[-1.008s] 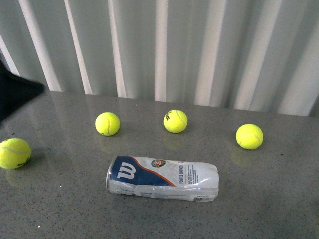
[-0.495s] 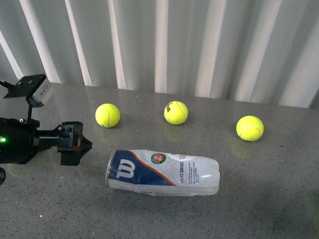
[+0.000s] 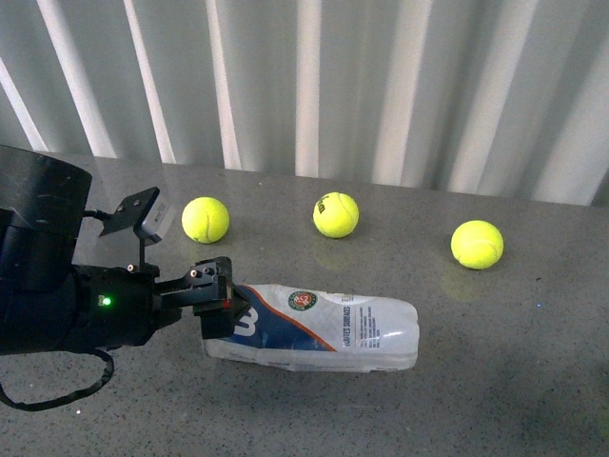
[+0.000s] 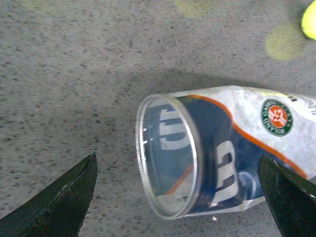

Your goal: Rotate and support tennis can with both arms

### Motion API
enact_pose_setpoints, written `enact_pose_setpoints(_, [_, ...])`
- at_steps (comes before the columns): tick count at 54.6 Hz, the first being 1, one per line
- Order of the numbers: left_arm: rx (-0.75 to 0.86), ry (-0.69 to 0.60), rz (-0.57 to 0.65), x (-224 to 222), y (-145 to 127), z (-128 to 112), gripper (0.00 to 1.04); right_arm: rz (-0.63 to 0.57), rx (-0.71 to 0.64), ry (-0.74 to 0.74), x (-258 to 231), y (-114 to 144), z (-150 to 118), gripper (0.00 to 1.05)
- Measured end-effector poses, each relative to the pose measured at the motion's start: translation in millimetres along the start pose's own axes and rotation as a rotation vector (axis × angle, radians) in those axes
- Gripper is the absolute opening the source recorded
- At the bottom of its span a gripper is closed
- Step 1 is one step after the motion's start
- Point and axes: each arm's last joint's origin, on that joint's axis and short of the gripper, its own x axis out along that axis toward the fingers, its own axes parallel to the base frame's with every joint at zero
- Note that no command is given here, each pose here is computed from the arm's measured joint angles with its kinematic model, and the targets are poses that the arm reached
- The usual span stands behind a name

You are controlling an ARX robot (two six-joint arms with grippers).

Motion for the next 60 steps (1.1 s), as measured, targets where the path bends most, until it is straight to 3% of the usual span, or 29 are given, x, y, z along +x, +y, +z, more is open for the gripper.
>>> enact_pose_setpoints(17, [-0.107, -0.018, -0.105, 12.3, -12.3, -7.5, 0.98, 0.0, 0.0, 0.0, 0.0, 0.0, 0.0, 0.98])
enact_pose_setpoints(30, [-0.12, -0.01, -0.108, 12.0, -13.0, -9.9, 0.6, 0.0, 0.0, 0.0, 0.0, 0.0, 0.0, 0.98])
enact_pose_setpoints(35, [-0.122, -0.003, -0.101, 11.0, -10.4, -10.7, 0.39, 0.0, 0.0, 0.0, 0.0, 0.0, 0.0, 0.98])
enact_pose_setpoints(45, [-0.124, 0.003, -0.114, 0.4, -10.7, -0.2, 0.14, 0.0, 0.0, 0.0, 0.0, 0.0, 0.0, 0.98])
enact_pose_setpoints(52, [-0.051, 0.016, -0.1, -12.8, -21.1, 18.4, 0.06, 0.0, 0.0, 0.0, 0.0, 0.0, 0.0, 0.98])
enact_pose_setpoints(60, [0.105, 0.021, -0.14, -36.9, -45.0, 50.1, 0.05, 0.0, 0.0, 0.0, 0.0, 0.0, 0.0, 0.98])
